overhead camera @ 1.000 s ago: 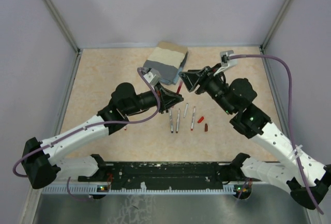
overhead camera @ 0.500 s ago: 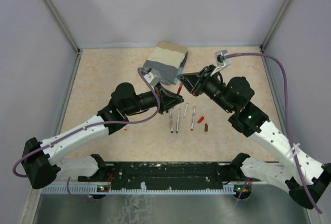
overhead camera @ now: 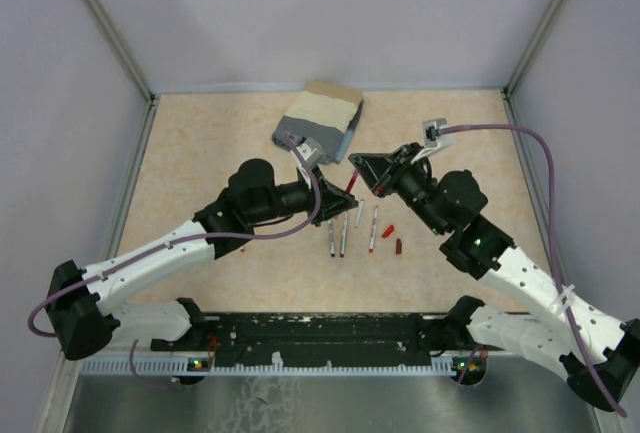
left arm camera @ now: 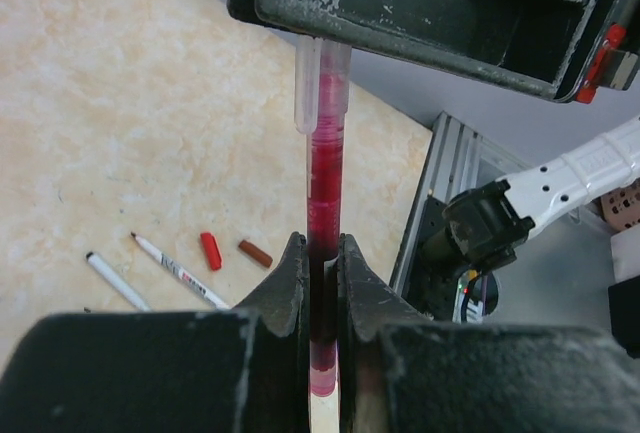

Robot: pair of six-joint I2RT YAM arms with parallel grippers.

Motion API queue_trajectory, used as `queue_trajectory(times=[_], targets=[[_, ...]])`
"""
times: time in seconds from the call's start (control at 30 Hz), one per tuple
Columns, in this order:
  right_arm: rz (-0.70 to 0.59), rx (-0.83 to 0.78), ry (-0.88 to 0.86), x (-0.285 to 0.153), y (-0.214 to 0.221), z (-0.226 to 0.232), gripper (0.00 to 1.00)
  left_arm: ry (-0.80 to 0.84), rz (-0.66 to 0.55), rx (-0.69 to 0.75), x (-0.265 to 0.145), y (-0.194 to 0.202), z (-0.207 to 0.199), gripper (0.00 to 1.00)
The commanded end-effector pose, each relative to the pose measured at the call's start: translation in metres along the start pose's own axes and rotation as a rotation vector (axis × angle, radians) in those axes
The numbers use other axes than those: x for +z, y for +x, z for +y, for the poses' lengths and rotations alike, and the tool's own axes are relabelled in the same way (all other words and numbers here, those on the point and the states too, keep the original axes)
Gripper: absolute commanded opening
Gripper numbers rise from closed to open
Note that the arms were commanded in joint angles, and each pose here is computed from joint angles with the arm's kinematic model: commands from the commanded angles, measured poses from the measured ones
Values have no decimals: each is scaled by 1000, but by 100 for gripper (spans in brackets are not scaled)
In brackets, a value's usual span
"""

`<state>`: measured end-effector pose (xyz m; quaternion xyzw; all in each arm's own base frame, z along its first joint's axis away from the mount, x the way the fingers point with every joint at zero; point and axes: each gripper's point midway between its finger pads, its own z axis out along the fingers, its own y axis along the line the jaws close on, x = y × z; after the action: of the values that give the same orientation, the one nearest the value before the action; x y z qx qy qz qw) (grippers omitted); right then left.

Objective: Insert the pens into the pen caps
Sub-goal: Press the pen cap onto the pen.

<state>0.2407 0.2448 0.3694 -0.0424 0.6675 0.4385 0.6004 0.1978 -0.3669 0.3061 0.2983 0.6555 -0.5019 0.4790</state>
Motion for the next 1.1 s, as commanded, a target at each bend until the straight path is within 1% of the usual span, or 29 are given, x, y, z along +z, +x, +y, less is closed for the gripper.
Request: queue_trajectory(times=[0.0, 0.23, 0.33, 0.4, 0.47, 0.57, 0.7, 0.77, 0.87, 1.0, 1.07], targets=[[260, 24, 40, -16, 101, -16, 0, -14, -280, 106, -4, -93, -22, 0], [428, 115, 32, -41, 189, -12, 0, -43, -354, 130, -8, -114, -22, 0], [474, 143, 25, -50, 210, -11, 0, -52, -362, 136, -9, -116, -20, 0], [478, 154, 8, -49, 214, -7, 0, -49, -367, 136, -10, -116, -21, 0], [448, 124, 14, -41, 201, -4, 0, -50, -359, 135, -9, -114, -20, 0], [359, 93, 8, -25, 161, 1, 0, -58, -328, 131, -8, -107, -17, 0], [210, 51, -1, -11, 91, 5, 0, -83, -267, 132, -5, -94, -10, 0], [145, 13, -9, -8, 57, 11, 8, -92, -244, 132, -5, -88, -8, 0], [68, -43, -19, -7, 18, 22, 18, -101, -216, 137, -3, -81, -4, 0], [-19, -72, -42, -12, -19, 37, 25, -104, -178, 150, -1, -73, -2, 0], [-54, -73, -44, -18, -30, 39, 28, -123, -161, 149, -2, -68, 2, 0]])
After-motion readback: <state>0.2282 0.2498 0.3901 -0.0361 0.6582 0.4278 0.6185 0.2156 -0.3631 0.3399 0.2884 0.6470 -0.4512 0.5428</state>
